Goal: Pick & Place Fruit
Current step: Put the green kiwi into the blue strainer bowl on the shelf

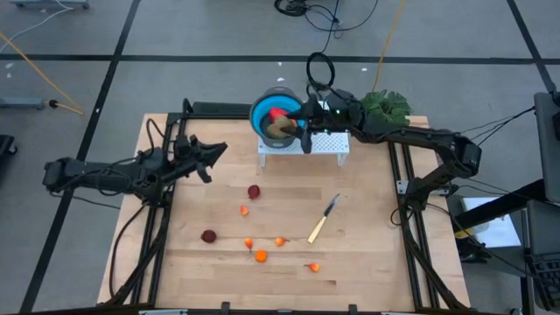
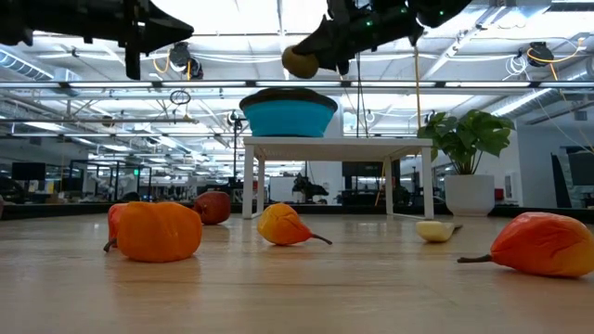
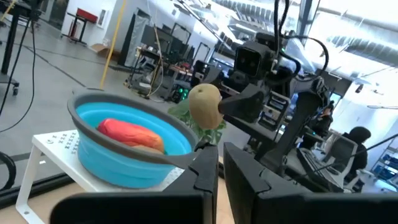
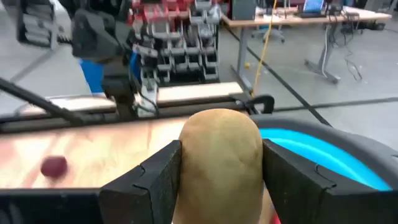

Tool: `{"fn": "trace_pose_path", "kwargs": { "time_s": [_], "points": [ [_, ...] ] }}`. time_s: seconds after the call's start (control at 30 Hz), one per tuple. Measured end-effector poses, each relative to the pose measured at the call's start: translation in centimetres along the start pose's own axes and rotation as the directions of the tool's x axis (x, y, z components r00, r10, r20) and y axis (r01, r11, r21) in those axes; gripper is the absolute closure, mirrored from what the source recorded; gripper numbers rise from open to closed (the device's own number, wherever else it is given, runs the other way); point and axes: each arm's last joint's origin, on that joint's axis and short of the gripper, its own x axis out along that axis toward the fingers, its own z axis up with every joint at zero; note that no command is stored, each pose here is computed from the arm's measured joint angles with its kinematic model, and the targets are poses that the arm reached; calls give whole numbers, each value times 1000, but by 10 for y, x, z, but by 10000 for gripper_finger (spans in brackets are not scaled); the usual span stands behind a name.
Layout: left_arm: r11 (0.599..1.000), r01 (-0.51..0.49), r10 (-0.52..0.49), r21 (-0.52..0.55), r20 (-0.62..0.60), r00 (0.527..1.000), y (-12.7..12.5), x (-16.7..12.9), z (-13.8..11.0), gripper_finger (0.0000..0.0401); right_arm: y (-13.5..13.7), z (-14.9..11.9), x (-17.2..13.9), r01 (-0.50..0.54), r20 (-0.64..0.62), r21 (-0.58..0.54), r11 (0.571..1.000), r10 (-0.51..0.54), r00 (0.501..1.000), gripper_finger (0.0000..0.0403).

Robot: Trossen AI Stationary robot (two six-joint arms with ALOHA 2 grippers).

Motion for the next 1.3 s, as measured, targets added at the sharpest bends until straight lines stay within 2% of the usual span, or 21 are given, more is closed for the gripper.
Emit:
{"fn": "trace_pose_path", "kwargs": {
  "time_s": [0.2,0.43,0.57,0.73,0.83,1.03,1.17,1.3],
  "points": [
    [1000,-2,2,-8,2,1000,3,1,1,377,-10,9,-5,28,-32,1,1000,-28,999,204],
    [1000,8,-8,-16,-7,1000,4,3,1,377,-27,0,-1,71,-57,11,997,-70,996,204],
    [1000,6,-6,-17,-4,1000,4,3,1,377,-27,6,-3,73,-13,-45,996,-73,997,204],
    [1000,10,-10,1,80,997,4,8,7,367,-25,10,-1,38,35,-33,999,-36,999,204],
    [1000,13,-16,23,146,989,3,15,10,338,-22,10,-1,28,34,-33,999,-27,999,204],
    [992,-12,-5,125,134,991,-5,43,23,254,-11,12,3,-6,50,-85,996,10,999,204],
    [976,-33,20,214,64,998,-12,69,35,204,-3,15,5,-34,73,-135,990,44,996,204],
    [962,-79,89,262,-27,996,-14,91,45,169,5,16,7,-51,73,-201,978,67,995,204]
  ]
}}
